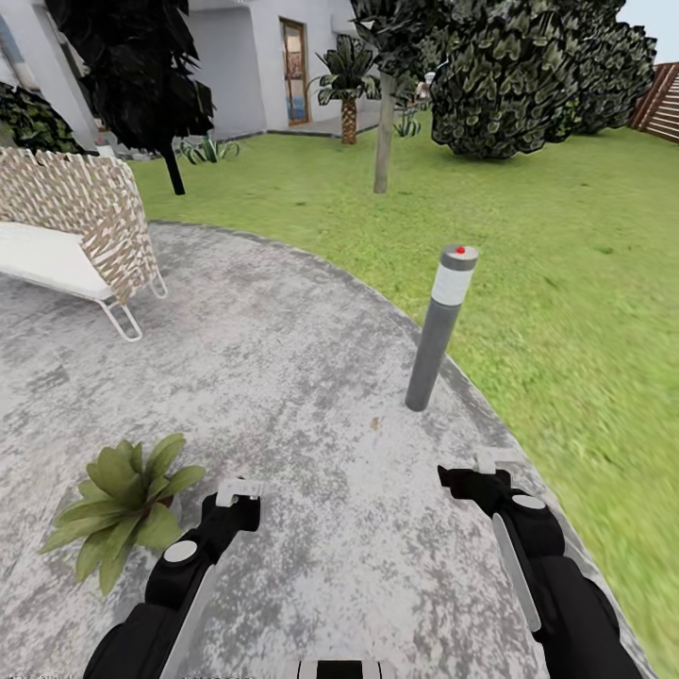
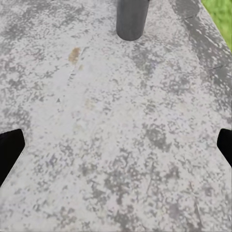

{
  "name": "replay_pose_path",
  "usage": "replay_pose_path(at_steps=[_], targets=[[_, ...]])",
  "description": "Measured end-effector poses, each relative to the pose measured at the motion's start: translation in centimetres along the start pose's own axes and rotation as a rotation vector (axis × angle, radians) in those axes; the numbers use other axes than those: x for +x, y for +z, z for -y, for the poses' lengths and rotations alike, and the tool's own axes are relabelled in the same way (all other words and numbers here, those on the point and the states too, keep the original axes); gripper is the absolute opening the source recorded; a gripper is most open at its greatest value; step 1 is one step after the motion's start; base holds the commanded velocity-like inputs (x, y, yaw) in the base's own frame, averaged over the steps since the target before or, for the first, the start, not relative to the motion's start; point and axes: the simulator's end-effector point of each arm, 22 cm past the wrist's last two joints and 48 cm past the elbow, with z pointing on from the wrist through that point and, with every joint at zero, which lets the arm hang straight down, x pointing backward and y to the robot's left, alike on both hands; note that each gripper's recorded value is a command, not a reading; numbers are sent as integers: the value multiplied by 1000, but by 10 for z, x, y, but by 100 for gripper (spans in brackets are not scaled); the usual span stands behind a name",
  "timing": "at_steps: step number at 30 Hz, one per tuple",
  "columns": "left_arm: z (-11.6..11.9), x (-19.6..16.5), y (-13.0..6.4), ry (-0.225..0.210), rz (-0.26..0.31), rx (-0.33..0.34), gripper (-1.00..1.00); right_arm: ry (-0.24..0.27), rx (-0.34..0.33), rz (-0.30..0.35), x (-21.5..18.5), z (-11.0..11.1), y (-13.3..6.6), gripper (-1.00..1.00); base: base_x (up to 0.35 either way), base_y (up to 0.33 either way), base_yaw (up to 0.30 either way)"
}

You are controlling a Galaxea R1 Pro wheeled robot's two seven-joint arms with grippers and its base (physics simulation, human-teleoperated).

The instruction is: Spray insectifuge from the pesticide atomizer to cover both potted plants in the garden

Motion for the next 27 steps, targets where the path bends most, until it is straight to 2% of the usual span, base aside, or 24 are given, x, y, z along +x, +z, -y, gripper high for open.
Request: replay_pose_path(at_steps=[23, 27], targets=[[0, -13, -6, 3, 26, -1, -100, 1, -1, 27, -13, 0, -9, 100, 0, 0, 229], [0, -23, -12, 3, 31, -1, -100, 1, -1, 31, -22, 0, -15, 100, 0, 0, 229]])
